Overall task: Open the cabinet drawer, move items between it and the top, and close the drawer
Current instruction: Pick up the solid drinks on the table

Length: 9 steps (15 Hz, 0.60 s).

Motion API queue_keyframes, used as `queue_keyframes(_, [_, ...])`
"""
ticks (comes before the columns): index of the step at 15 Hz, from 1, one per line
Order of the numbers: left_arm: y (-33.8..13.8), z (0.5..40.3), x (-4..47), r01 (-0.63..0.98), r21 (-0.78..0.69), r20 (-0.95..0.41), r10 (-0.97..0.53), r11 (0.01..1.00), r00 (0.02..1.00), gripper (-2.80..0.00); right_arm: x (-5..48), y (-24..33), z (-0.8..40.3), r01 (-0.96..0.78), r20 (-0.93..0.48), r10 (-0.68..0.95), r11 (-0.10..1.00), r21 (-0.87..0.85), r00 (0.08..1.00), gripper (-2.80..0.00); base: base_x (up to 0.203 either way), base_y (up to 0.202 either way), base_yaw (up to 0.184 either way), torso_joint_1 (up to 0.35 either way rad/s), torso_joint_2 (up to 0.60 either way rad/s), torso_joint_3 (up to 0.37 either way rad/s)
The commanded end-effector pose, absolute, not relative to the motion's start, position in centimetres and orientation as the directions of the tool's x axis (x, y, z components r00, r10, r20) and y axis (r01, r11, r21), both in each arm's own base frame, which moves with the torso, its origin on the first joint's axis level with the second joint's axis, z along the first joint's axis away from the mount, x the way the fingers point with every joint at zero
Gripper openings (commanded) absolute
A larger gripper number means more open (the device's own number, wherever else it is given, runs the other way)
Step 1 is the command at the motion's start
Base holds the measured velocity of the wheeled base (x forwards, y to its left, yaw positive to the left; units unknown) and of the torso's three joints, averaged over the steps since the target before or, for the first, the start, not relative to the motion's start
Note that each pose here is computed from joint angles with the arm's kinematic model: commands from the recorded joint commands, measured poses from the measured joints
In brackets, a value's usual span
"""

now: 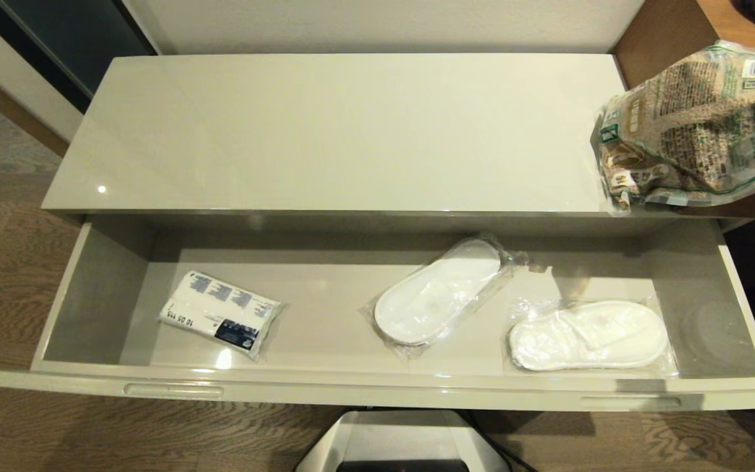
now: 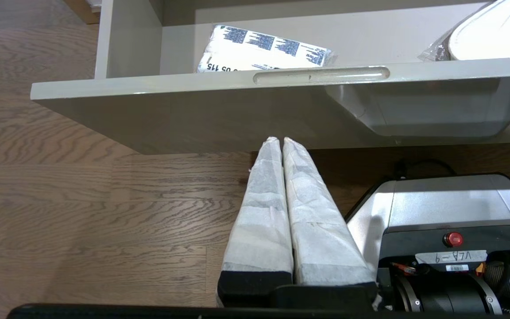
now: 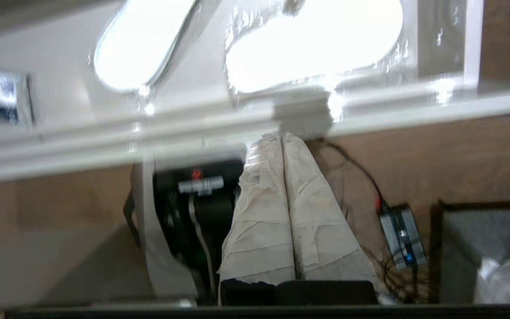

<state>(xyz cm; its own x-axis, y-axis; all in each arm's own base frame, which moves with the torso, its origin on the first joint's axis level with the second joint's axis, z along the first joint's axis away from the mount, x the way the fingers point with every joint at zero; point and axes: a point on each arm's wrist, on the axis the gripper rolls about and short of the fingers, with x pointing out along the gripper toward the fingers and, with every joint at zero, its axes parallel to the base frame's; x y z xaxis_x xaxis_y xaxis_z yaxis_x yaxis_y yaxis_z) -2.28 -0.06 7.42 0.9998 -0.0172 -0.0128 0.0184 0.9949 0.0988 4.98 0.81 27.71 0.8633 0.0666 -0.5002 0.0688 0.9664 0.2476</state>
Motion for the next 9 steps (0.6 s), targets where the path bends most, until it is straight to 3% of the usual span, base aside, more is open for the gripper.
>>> queue_keyframes(1, [-0.1,7.4,-2.3,0.018,0.099,-0.012,-0.017,0.995,1.000,-2.80,6.9,1.1,27.6,0.120,-0.526,0.021,0.965,0.234,0.850,-2.80,0.000,0.000,0.000,0.000,0.00,0.000])
queue_keyframes(2, [-0.1,7.4,-2.3,0.018,0.099,-0.012,-0.017,0.995,1.000,-2.80,7.0,1.1,27.7,0.128,-0.521,0.014,0.963,0.236,0.854,-2.80,0.000,0.000,0.000,0.000,0.00,0.000])
queue_keyframes(3, [-0.1,7.4,-2.3,0.018,0.099,-0.012,-0.017,0.995,1.000,-2.80,7.7,1.2,27.7,0.152,-0.518,-0.015,0.963,0.223,0.855,0.00,0.000,0.000,0.000,0.000,0.00,0.000])
queue_keyframes(9, [-0.1,7.4,-2.3,0.018,0.099,-0.012,-0.017,0.995,1.000,-2.80,14.2,2.1,27.5,0.283,-0.451,-0.185,0.946,0.159,0.873,0.00,0.000,0.000,0.000,0.000,0.00,0.000])
